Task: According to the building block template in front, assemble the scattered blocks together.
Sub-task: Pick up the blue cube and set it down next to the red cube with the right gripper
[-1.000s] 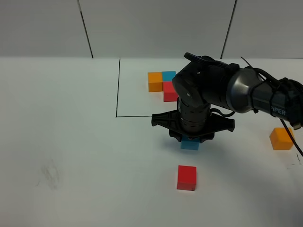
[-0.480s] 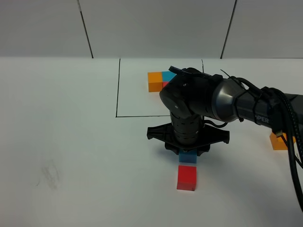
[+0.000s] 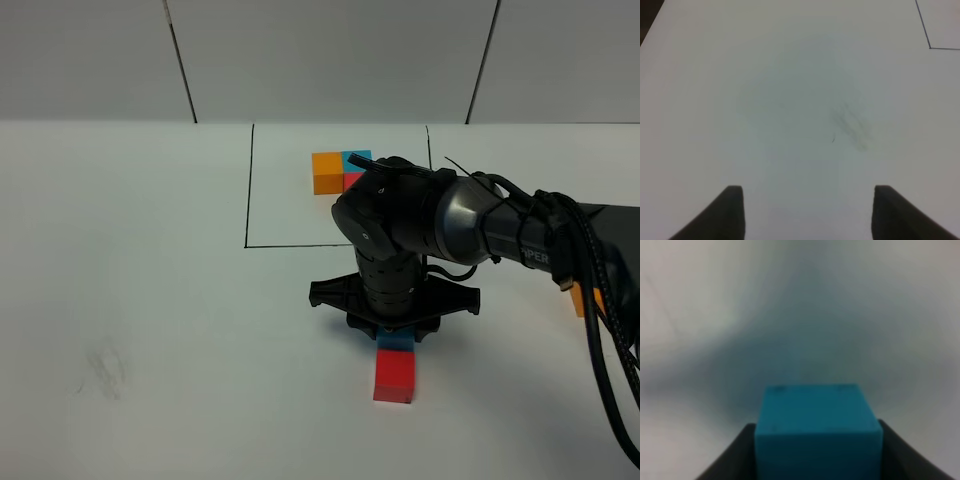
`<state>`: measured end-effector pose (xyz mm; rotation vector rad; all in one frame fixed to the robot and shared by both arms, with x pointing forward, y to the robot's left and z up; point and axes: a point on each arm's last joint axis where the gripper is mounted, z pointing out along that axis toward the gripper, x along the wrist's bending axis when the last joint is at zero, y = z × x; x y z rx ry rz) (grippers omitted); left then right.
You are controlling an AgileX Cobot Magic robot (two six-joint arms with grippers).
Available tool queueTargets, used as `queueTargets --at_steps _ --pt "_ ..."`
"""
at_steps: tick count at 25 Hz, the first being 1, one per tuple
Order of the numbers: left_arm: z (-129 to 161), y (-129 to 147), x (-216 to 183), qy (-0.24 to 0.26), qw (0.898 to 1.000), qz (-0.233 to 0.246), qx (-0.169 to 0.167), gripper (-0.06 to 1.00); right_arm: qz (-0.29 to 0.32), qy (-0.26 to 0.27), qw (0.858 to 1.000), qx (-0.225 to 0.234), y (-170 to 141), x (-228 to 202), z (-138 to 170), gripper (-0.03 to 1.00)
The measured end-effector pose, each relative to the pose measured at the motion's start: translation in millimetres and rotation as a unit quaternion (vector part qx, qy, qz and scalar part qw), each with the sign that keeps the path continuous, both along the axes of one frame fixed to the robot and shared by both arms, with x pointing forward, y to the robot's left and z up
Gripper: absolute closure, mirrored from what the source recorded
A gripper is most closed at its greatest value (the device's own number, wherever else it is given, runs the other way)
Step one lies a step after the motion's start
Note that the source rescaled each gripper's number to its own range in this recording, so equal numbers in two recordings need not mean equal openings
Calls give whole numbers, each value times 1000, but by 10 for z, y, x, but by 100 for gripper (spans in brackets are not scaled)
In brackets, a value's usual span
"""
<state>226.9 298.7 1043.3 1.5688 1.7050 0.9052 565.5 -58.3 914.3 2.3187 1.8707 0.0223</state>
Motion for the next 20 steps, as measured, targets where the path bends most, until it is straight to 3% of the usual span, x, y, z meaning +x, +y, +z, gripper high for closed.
queueTargets --at_steps 20 --pt "0 0 0 0 1000 1 -1 72 -7 16 1000 2 36 11 -165 70"
